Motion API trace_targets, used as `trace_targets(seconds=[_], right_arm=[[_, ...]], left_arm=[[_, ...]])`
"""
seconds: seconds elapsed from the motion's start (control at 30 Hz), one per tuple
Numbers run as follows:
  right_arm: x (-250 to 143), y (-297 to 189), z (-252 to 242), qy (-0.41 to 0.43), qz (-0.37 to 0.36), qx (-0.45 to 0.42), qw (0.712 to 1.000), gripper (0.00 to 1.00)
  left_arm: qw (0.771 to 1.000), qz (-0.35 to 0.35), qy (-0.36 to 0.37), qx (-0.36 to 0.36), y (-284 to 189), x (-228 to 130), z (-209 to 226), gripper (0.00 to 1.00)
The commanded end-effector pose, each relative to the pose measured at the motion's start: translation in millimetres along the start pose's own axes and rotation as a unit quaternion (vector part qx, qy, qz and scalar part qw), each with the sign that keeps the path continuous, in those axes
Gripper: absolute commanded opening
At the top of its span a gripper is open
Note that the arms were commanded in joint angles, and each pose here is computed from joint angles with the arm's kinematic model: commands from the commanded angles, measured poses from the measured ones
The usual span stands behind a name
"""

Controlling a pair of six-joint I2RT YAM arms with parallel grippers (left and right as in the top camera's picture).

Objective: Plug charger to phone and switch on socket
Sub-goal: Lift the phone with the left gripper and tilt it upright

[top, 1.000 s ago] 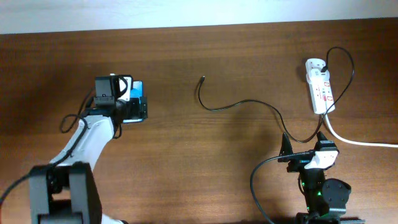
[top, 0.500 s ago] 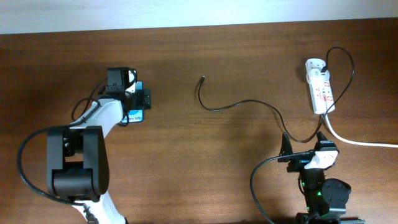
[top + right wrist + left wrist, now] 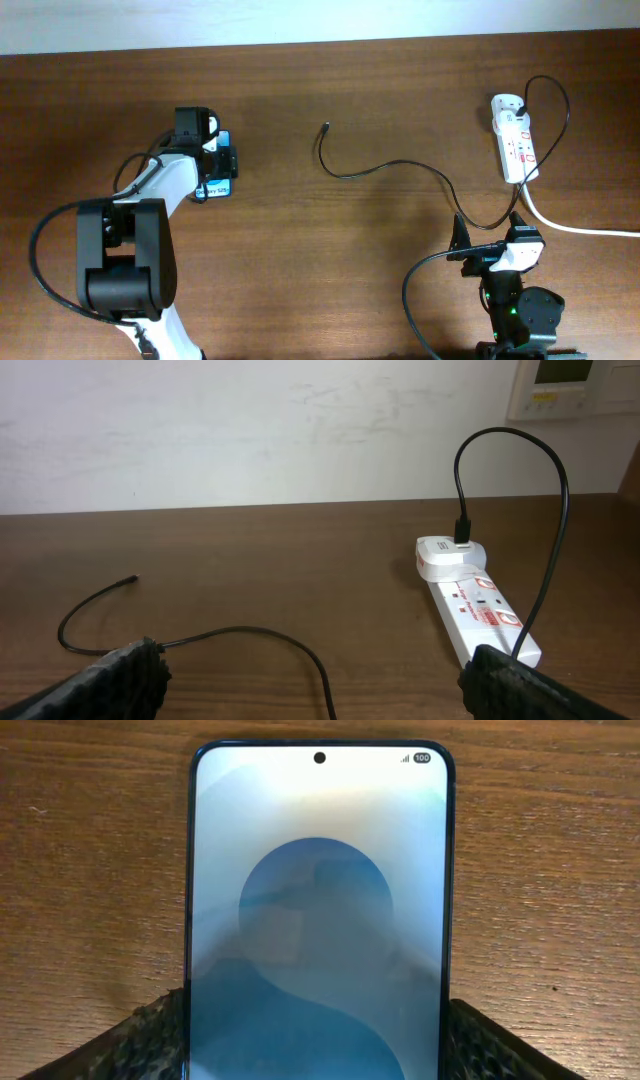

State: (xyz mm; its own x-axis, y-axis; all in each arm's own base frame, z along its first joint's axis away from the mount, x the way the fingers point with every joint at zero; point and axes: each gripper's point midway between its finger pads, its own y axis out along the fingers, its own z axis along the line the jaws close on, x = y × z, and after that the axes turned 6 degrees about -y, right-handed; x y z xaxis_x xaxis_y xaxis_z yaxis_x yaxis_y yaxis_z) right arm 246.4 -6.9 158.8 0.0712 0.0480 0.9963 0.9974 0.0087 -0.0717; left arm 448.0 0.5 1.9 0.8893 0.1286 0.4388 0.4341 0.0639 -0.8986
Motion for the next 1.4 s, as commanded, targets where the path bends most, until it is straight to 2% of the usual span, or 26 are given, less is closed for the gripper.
trace_targets(seconds=[0.0,0.2,0.37,0.43,0.5,0.57,0.77,0.9,0.97,1.1,1.37], right_arm=[[-2,0,2,0.000,0.002,0.003,1.000,0.98],[-2,0,2,0.000,0.002,0.003,1.000,0.98],[-2,0,2,0.000,0.002,0.003,1.000,0.98],[-2,0,2,0.000,0.002,0.003,1.000,0.98],[-2,0,2,0.000,0.002,0.003,1.000,0.98],[-2,0,2,0.000,0.002,0.003,1.000,0.98],[-2,0,2,0.000,0.002,0.003,1.000,0.98],[-2,0,2,0.000,0.002,0.003,1.000,0.98],[-2,0,2,0.000,0.002,0.003,1.000,0.98],[-2,0,2,0.000,0.002,0.003,1.000,0.98],[-2,0,2,0.000,0.002,0.003,1.000,0.98]], left_arm=[[0.998,0.053,0.008,0.016,17,-33,7,0.73],[0.998,0.056,-0.005,0.015,7,-20,0,0.64],[1.000,0.028,0.001,-0.008,-43,41,-49,0.58],[0.999,0.028,-0.035,-0.017,-63,53,-64,0.57],[0.995,0.040,-0.069,-0.057,-83,60,-86,0.53],[0.985,0.062,-0.122,-0.104,-100,62,-106,0.48],[0.920,0.170,-0.239,-0.261,-129,49,-161,0.37],[0.869,0.223,-0.307,-0.319,-142,55,-156,0.31],[0.841,0.263,-0.355,-0.311,-146,48,-145,0.28],[0.825,0.309,-0.383,-0.277,-149,27,-140,0.22],[0.824,0.316,-0.382,-0.274,-150,23,-142,0.20]])
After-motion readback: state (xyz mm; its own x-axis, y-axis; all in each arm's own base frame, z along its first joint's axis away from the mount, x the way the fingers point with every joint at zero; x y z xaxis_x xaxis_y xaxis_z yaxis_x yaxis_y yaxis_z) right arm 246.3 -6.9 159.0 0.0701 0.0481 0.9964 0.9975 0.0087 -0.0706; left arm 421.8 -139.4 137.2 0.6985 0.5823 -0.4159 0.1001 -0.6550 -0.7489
